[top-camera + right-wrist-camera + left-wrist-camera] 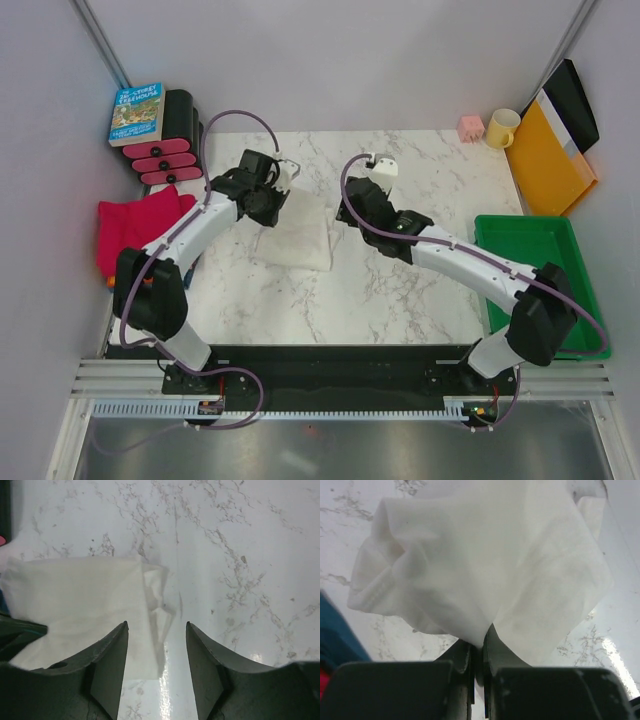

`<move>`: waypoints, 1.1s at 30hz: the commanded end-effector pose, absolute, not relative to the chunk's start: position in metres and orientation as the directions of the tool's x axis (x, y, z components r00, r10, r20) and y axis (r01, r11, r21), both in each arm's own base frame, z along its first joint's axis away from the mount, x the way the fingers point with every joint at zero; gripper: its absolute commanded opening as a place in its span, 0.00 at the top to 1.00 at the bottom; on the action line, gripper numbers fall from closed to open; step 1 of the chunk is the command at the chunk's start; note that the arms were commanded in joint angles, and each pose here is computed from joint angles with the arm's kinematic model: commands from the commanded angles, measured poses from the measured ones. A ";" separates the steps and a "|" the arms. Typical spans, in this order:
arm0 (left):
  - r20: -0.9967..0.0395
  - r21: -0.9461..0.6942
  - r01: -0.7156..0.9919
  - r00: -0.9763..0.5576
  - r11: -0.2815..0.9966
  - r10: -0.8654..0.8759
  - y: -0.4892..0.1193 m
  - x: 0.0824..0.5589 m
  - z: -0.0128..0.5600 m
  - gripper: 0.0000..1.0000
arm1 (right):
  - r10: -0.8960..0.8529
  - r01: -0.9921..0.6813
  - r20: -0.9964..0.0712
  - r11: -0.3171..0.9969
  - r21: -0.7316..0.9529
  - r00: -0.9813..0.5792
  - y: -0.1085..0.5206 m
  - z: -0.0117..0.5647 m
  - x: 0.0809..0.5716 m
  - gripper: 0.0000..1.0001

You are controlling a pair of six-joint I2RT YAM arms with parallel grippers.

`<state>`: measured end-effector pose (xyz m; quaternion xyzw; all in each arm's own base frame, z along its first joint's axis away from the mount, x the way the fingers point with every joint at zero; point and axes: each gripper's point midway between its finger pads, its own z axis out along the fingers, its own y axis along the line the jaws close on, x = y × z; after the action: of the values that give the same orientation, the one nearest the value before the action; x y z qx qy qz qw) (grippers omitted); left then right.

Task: Fold and stack the t-shirts
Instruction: Put the neatly folded tshirt into the corner of the board with the left arm

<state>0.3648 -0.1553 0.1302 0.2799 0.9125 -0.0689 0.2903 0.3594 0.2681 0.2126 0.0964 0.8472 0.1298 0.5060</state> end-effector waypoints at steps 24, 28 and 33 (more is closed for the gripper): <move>-0.559 0.532 0.310 -0.570 0.788 0.602 0.018 0.399 0.304 0.98 | 0.216 0.031 -0.851 0.973 0.230 -0.478 0.207 0.171 0.310 0.42; -0.548 0.530 0.295 -0.597 0.795 0.586 0.033 0.392 0.304 0.98 | 0.192 0.018 -0.850 0.977 0.210 -0.491 0.208 0.164 0.310 0.42; -0.540 0.515 0.281 -0.627 0.810 0.561 0.052 0.380 0.301 0.98 | 0.178 0.008 -0.850 0.980 0.201 -0.496 0.210 0.161 0.312 0.42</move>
<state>0.3930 0.0345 0.2651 0.2374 0.8976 0.1699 0.3302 0.3062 0.2069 0.1526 0.0580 0.8690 0.0759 0.4854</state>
